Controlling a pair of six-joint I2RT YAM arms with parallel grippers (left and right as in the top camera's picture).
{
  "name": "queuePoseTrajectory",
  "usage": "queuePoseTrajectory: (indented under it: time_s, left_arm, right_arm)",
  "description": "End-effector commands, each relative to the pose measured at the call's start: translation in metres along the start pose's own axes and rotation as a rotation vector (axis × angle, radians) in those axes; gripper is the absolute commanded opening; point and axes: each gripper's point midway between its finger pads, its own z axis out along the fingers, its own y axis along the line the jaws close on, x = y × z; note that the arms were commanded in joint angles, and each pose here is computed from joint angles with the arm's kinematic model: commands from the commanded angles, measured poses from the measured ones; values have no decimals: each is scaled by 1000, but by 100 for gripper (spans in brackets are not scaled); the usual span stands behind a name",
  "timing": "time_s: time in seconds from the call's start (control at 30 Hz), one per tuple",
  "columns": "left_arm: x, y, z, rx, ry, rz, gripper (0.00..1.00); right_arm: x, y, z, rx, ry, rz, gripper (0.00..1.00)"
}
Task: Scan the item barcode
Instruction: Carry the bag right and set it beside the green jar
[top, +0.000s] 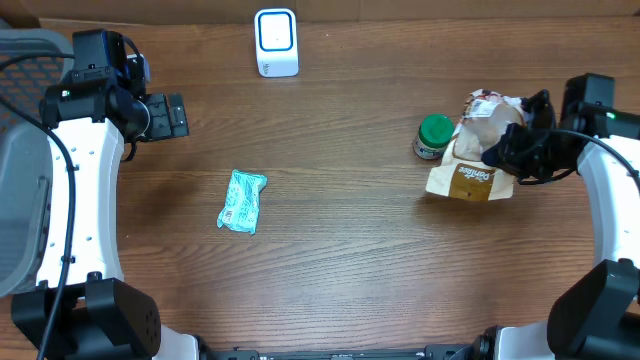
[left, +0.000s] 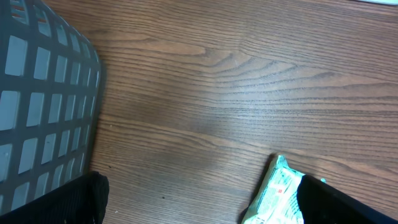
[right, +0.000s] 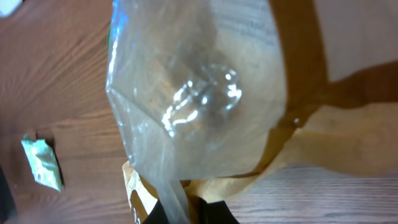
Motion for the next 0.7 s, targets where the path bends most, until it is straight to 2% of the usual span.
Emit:
queuePoseTrajectory:
  time_s: [0.0, 0.33, 0.4, 0.5, 0.67]
  left_arm:
    - [0, 0, 1, -8, 0, -4, 100]
    - [0, 0, 1, -8, 1, -4, 99]
    - [0, 0, 1, -8, 1, -4, 100]
    - [0, 0, 1, -8, 1, -4, 100]
    - [0, 0, 1, -8, 0, -4, 99]
  right_arm:
    - [-8, -3, -7, -23, -43, 10, 4]
    - [-18, -14, 8, -8, -40, 39, 5]
    - [-17, -16, 12, -7, -28, 48, 10]
    - [-16, -19, 17, -6, -11, 56, 27]
    - [-18, -15, 18, -35, -9, 56, 40]
